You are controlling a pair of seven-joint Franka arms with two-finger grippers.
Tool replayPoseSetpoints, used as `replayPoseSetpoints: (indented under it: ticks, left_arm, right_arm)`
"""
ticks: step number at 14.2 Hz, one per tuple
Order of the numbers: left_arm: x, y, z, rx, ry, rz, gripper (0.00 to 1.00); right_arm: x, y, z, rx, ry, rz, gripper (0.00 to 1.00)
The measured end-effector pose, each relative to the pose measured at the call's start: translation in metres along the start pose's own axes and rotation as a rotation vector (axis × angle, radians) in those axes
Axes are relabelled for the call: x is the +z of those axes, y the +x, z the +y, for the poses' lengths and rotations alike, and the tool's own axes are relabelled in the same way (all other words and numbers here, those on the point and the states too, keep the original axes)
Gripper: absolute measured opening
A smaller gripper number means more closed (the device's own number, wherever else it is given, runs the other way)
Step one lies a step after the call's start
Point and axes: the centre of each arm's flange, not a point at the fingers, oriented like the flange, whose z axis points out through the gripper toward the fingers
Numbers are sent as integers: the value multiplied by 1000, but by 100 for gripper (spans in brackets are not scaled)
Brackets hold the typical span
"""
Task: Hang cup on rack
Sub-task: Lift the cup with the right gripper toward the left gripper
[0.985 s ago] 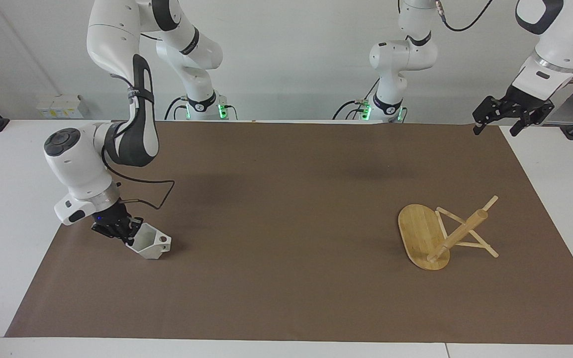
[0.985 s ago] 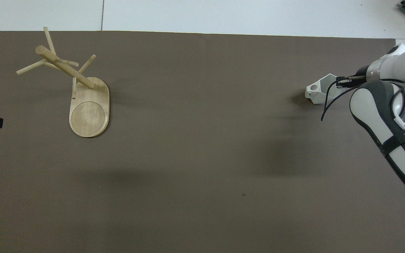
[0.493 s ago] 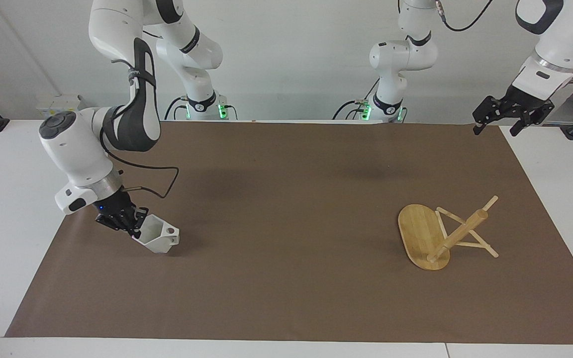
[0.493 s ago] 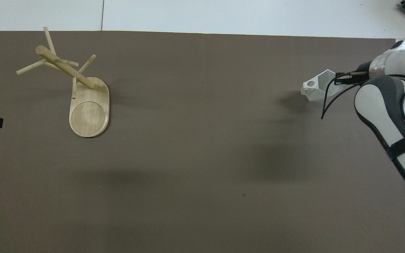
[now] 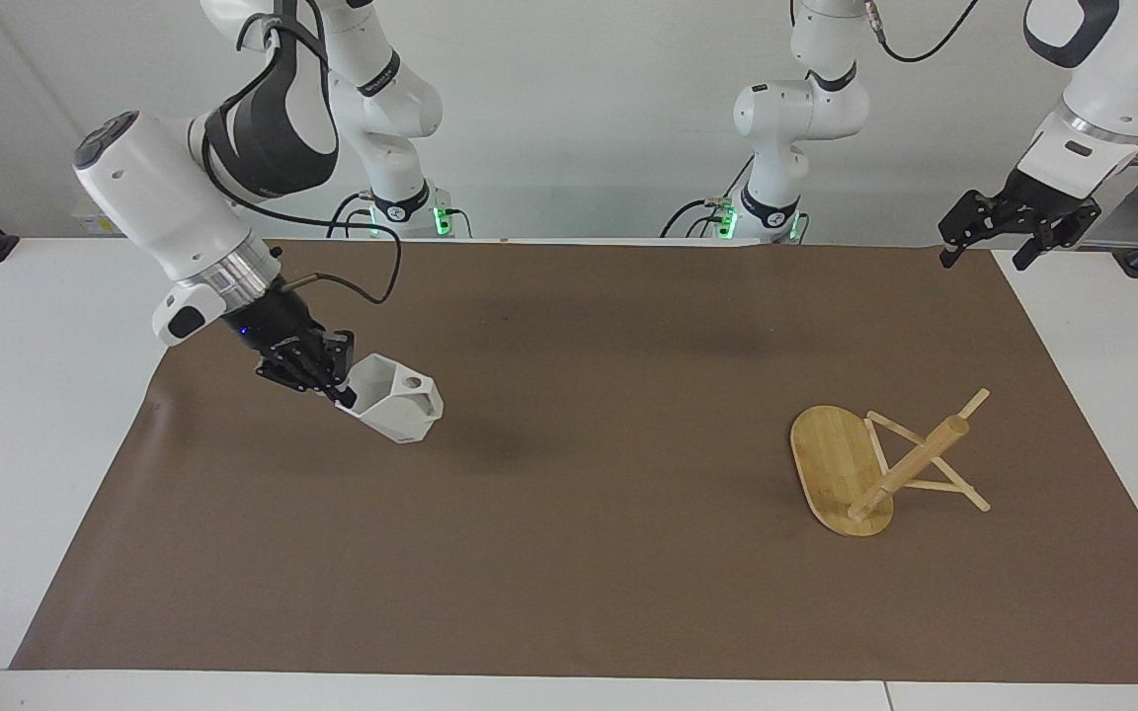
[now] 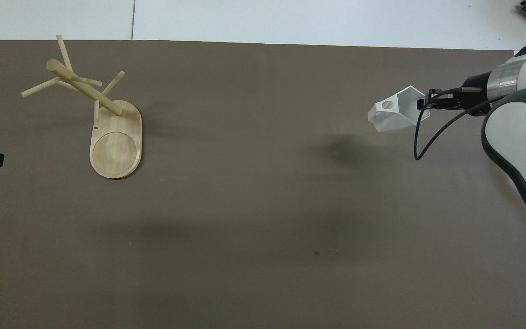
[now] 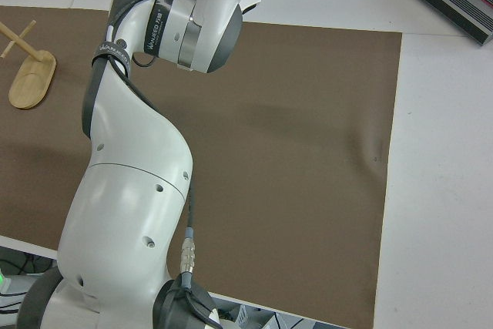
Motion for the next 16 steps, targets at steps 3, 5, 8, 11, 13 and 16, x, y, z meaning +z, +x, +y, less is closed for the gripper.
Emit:
replayPoseSetpoints:
  ticks: [3,5,8,11,13,16]
  left_arm:
    - [0,0,0,0,0,0,100]
    - [0,0,0,0,0,0,100]
    - [0,1,10,19,1,0,100]
    - [1,3,31,54,2,-1,100]
    - [1,4,43,78,3,0,100]
    - [-1,8,69,214,7,29,100]
  right_arm:
    - [2,-10,-53,78,111,-19,4]
    - [5,-14,-71,112,190,-40,4]
    - [13,-21,-100,172,233,-42,4]
    - [24,-32,-146,251,267,-5,4]
    - [28,-36,-159,288,302,-10,4]
    - [32,-35,-172,386,380,23,4]
